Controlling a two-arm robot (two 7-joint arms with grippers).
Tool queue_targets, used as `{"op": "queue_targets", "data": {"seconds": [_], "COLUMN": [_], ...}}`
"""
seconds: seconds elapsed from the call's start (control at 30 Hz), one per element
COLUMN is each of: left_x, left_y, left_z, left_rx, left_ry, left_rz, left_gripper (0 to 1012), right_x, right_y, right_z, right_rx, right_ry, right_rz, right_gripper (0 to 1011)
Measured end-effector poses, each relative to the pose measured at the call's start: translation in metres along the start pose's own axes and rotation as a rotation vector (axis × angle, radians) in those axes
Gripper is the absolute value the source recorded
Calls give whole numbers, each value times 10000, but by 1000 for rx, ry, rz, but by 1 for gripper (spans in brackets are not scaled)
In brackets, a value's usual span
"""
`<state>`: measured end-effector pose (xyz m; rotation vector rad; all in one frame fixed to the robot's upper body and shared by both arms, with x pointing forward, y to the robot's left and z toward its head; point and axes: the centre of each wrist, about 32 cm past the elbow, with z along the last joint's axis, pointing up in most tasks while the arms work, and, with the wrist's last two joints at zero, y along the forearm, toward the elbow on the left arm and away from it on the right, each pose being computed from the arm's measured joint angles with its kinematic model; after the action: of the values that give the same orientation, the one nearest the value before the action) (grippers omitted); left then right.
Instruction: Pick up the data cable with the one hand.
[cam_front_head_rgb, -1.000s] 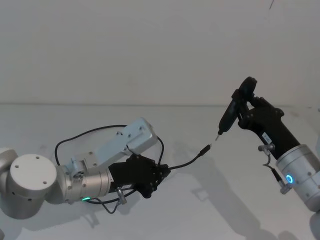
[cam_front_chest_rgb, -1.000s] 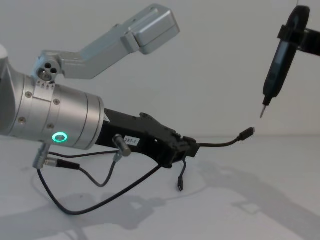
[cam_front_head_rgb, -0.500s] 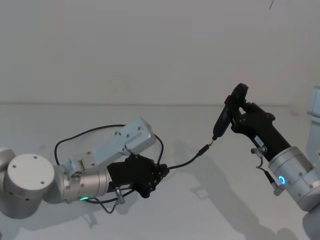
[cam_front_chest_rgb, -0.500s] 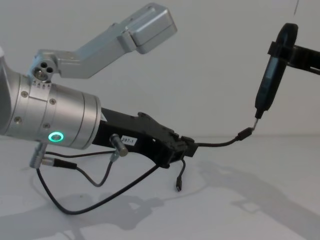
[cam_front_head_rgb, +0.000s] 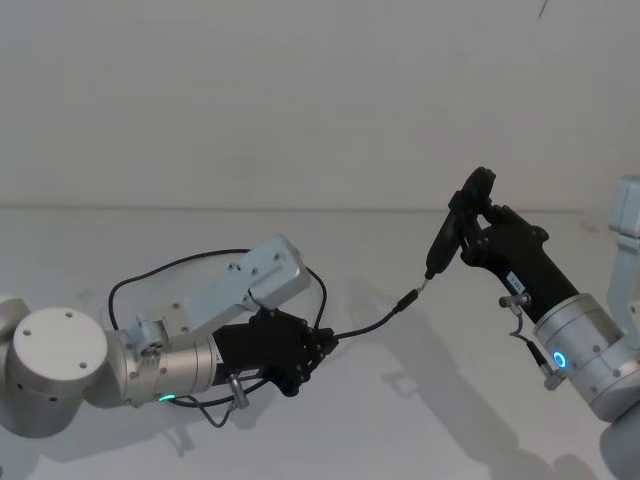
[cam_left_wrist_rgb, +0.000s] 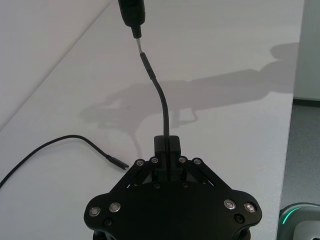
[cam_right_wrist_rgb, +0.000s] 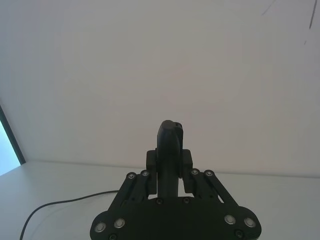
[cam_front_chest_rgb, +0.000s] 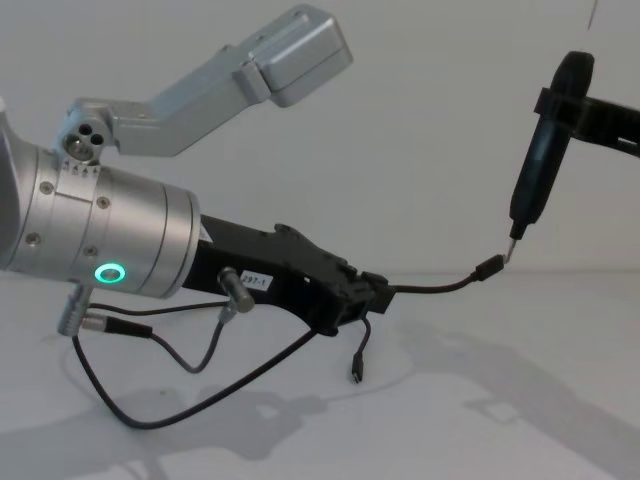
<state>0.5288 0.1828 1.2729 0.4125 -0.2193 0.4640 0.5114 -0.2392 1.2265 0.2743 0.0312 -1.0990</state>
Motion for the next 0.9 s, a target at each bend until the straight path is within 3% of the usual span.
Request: {"op": "queue_targets", "data": {"seconds": [0.9], "left_x": [1], "left_y": [3], "left_z": [-2], "left_rx": [1], "left_ry": [-1], "left_rz": [0], "left_gripper": [40], "right_x": [19], "right_y": [0], "right_z": [-4], "right_rx": [-5], "right_ry": [-5], "right_rz": [-1], "right_gripper": [279]}}
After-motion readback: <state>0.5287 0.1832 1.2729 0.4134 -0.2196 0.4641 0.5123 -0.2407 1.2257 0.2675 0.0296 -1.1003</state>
